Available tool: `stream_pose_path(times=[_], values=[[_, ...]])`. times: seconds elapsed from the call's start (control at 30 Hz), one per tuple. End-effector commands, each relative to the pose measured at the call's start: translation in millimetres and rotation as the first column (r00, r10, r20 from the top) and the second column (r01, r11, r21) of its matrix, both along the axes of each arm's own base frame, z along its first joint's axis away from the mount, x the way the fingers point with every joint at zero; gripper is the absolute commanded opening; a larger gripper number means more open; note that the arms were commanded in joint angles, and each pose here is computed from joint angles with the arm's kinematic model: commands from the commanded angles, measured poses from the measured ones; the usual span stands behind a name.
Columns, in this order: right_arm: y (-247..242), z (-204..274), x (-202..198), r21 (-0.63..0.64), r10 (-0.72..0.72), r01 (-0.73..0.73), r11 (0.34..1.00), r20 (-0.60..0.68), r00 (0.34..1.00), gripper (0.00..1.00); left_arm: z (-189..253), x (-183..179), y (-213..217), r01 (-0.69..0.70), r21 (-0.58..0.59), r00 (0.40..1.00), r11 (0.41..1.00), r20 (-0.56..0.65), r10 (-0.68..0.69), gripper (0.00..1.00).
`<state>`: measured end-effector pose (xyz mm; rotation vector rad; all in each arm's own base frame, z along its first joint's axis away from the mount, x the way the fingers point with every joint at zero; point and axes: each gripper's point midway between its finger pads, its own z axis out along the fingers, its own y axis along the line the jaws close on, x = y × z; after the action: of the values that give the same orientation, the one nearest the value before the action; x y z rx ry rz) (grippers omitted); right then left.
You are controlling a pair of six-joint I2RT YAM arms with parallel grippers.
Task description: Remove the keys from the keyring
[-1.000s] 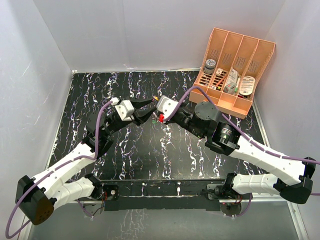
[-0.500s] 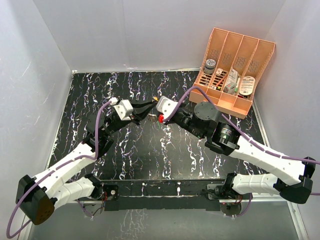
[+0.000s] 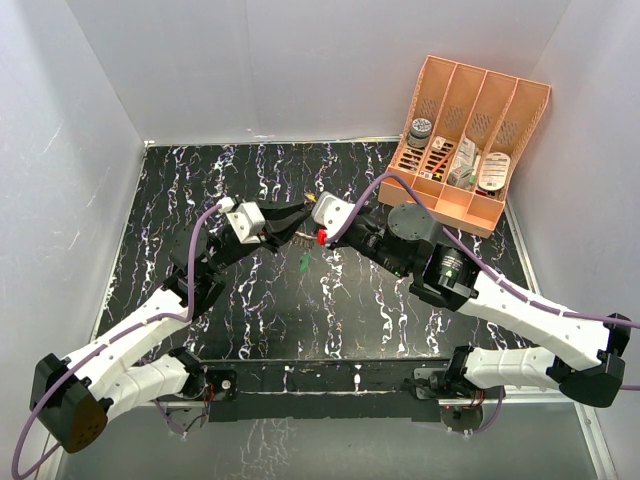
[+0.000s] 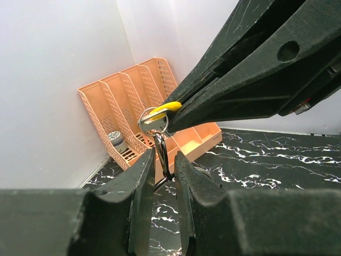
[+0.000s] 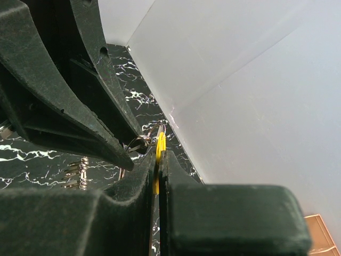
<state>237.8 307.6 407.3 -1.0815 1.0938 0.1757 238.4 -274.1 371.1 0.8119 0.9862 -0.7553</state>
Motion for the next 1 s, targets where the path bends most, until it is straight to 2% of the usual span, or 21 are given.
stream_pose_path(times=[0.0, 0.23, 0.47, 0.67, 0.73, 0.97], values=[[-4, 41, -2, 0.119, -0.012, 0.004, 0.993, 0.067, 0.998, 0.0, 5, -6, 2, 0.018, 0.003, 0.999, 1.0, 0.029, -0.018, 0.2], [-4, 41, -1, 0.119, -0.013, 0.004, 0.993, 0.072, 0.997, 0.0, 1, -6, -1, 0.032, 0.018, 0.999, 0.999, 0.022, -0.033, 0.2], [-4, 41, -1, 0.119, -0.017, 0.008, 0.993, 0.073, 0.997, 0.0, 1, -6, 0, 0.032, 0.028, 0.999, 0.999, 0.025, -0.033, 0.06], [-5, 42, 0, 0.122, -0.024, 0.015, 0.992, 0.074, 0.997, 0.0, -5, -7, -1, 0.042, 0.057, 0.999, 0.997, 0.014, -0.043, 0.04], [-5, 42, 1, 0.123, -0.026, 0.017, 0.992, 0.076, 0.997, 0.0, -7, -7, -1, 0.042, 0.06, 0.999, 0.997, 0.01, -0.042, 0.0], [-5, 42, 2, 0.123, -0.034, 0.024, 0.992, 0.079, 0.996, 0.0, -4, -1, 2, 0.008, 0.053, 1.0, 0.999, 0.003, -0.009, 0.0]])
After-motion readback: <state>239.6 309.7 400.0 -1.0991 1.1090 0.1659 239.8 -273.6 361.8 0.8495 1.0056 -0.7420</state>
